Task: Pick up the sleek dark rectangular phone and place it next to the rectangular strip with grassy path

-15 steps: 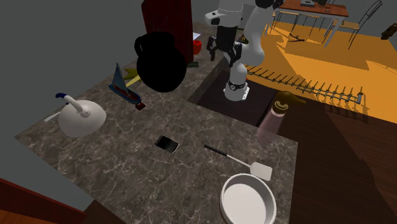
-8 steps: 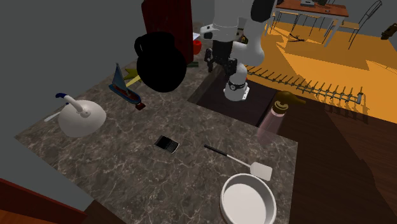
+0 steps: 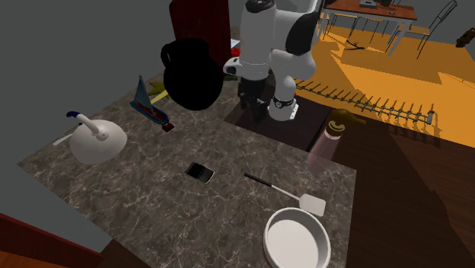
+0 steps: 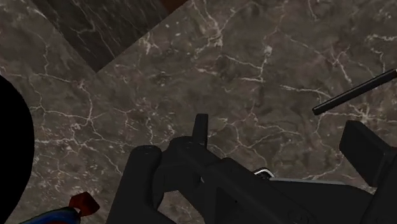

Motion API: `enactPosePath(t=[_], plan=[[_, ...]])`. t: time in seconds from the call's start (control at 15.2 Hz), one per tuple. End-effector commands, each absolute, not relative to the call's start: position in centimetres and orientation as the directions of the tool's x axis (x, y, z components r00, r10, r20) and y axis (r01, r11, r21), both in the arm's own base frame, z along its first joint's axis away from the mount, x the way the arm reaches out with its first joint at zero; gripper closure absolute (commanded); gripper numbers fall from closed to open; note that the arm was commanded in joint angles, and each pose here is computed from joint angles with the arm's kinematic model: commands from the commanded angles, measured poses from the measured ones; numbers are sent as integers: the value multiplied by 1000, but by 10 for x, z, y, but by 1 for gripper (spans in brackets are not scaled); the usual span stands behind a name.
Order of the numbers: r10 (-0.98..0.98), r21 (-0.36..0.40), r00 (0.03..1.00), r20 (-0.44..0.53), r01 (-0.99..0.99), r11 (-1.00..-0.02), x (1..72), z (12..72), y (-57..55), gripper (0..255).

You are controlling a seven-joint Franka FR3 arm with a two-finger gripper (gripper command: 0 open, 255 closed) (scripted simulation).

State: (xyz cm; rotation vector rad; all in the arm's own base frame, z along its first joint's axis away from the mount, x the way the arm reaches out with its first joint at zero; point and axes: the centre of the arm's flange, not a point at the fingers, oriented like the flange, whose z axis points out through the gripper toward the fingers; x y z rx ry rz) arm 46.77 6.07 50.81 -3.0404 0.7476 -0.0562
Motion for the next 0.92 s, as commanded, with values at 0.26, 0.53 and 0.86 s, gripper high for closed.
enactPosePath(t=[0.26, 0.53, 0.86], plan=[[-658, -35, 753, 18, -657, -753, 535, 467, 48, 0], [-766, -44, 643, 7, -765, -643, 579, 441, 32, 0], [-874, -52, 485, -8, -874, -484, 629, 408, 4, 0]])
